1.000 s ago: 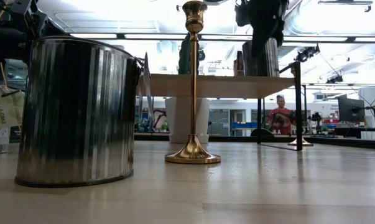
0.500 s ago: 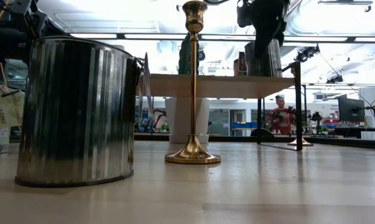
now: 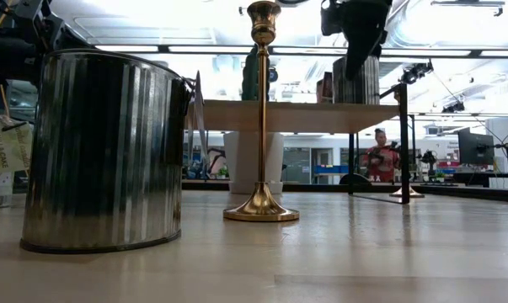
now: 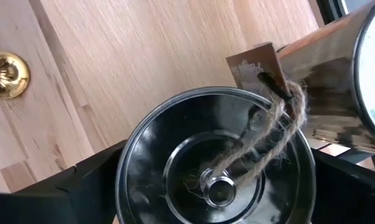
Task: Pick & Place candle stick holders
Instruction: Put the silver scented candle can on the shelf, then put the gold candle holder on the shelf
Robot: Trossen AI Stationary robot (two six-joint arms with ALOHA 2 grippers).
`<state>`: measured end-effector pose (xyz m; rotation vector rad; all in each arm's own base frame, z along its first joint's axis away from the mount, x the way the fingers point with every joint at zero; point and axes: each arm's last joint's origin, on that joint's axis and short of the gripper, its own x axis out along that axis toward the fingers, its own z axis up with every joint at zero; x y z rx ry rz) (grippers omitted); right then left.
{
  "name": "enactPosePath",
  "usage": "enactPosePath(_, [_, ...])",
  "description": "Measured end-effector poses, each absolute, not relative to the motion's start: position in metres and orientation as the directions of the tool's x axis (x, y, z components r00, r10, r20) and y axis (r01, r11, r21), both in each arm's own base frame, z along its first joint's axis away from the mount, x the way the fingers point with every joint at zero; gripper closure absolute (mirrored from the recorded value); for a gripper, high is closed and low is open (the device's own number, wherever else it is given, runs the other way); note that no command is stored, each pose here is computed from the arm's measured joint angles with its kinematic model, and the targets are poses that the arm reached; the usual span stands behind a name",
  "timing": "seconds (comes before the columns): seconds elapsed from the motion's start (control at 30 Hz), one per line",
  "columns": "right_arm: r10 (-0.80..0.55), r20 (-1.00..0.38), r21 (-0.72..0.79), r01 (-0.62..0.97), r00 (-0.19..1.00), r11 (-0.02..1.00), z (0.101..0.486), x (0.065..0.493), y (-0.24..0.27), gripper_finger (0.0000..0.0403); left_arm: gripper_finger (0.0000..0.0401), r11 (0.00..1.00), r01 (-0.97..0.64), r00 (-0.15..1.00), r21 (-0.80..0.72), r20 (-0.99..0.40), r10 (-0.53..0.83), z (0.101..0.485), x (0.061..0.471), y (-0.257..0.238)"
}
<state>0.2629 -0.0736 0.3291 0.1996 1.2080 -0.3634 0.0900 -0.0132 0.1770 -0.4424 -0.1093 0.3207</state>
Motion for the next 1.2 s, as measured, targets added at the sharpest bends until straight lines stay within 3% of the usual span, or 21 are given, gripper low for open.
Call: enactPosePath(1.2, [-0.231, -0.875, -0.043, 0.407, 0.425, 0.912, 0.363, 0.231, -0.06, 0.0003, 0.0156, 0.855, -0.281, 0.944, -0.437, 0.035, 0.328, 0.177, 0.09, -0.013])
